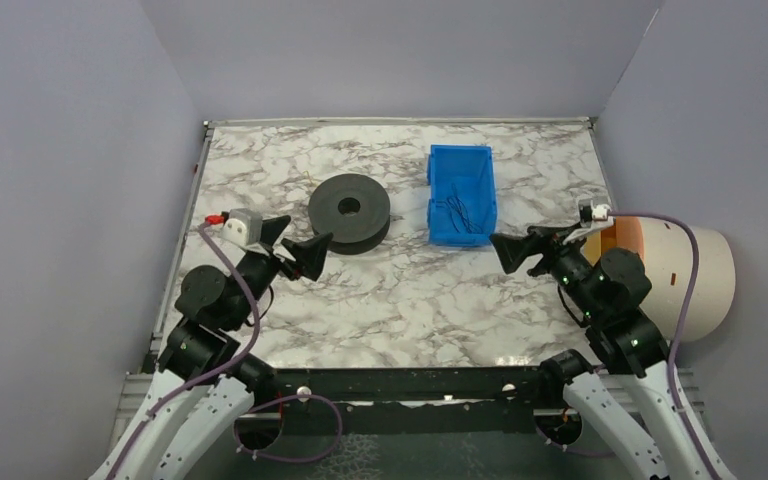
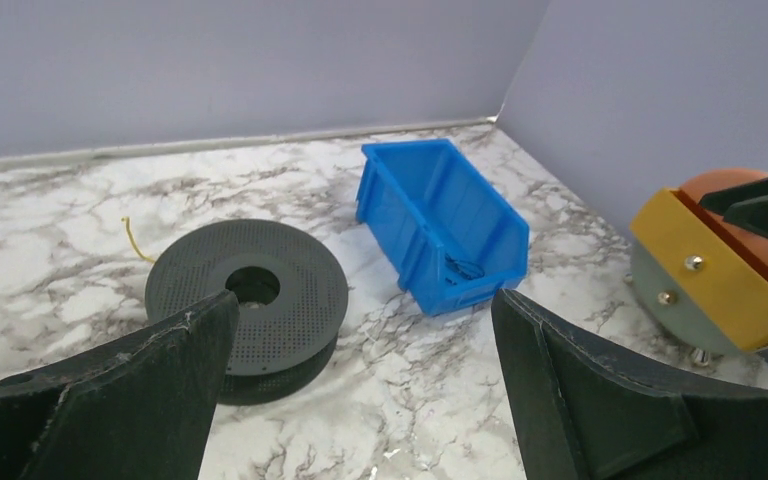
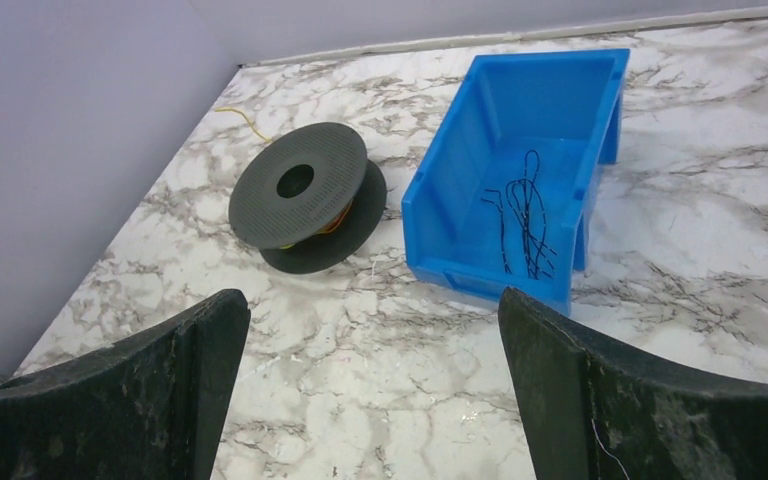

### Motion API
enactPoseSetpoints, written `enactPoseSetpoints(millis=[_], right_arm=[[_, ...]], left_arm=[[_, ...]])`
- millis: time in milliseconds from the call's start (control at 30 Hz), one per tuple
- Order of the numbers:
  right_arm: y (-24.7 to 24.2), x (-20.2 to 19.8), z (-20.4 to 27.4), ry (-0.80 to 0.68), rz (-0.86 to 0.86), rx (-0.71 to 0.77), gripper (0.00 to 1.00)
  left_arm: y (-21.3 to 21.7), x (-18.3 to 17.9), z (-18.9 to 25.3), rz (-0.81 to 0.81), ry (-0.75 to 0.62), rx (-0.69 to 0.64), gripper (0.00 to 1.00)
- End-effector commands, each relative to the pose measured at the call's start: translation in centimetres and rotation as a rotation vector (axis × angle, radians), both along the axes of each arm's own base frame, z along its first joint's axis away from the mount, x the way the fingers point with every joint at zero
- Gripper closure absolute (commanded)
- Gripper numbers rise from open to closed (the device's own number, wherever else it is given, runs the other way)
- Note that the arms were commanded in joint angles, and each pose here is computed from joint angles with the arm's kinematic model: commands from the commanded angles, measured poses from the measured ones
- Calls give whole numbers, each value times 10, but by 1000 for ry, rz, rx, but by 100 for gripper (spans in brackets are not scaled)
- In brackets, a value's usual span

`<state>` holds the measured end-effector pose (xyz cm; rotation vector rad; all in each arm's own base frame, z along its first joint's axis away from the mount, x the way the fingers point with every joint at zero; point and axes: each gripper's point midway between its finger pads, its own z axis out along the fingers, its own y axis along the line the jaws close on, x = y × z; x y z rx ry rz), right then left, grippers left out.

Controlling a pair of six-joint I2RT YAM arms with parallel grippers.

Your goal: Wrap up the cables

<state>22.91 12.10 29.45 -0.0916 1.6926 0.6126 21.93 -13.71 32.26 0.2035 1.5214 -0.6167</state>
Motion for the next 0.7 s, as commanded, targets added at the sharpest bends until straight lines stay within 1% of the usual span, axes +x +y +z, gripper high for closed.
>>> enactPoseSetpoints(millis=[0,133,233,500,600,667], right_arm=[[-18,-6,6,-72,-94,48,0],[-33,-12,21,-117,-160,84,0],[-33,-13,22,-104,-166,98,0],[-16,-9,10,-54,-88,90,0],[4,-12,12,-54,37,51,0],[1,-4,9,-24,-1,61,0]], left_arm=[[1,-20,25,-54,-154,-45,1],[8,-19,25,-17,-163,-45,1],[6,-14,20,-14,-139,-34,1],[-4,-4,4,-34,-72,1,1],[-4,-3,3,-32,-68,3,1],[-4,-2,2,-31,-64,7,1]])
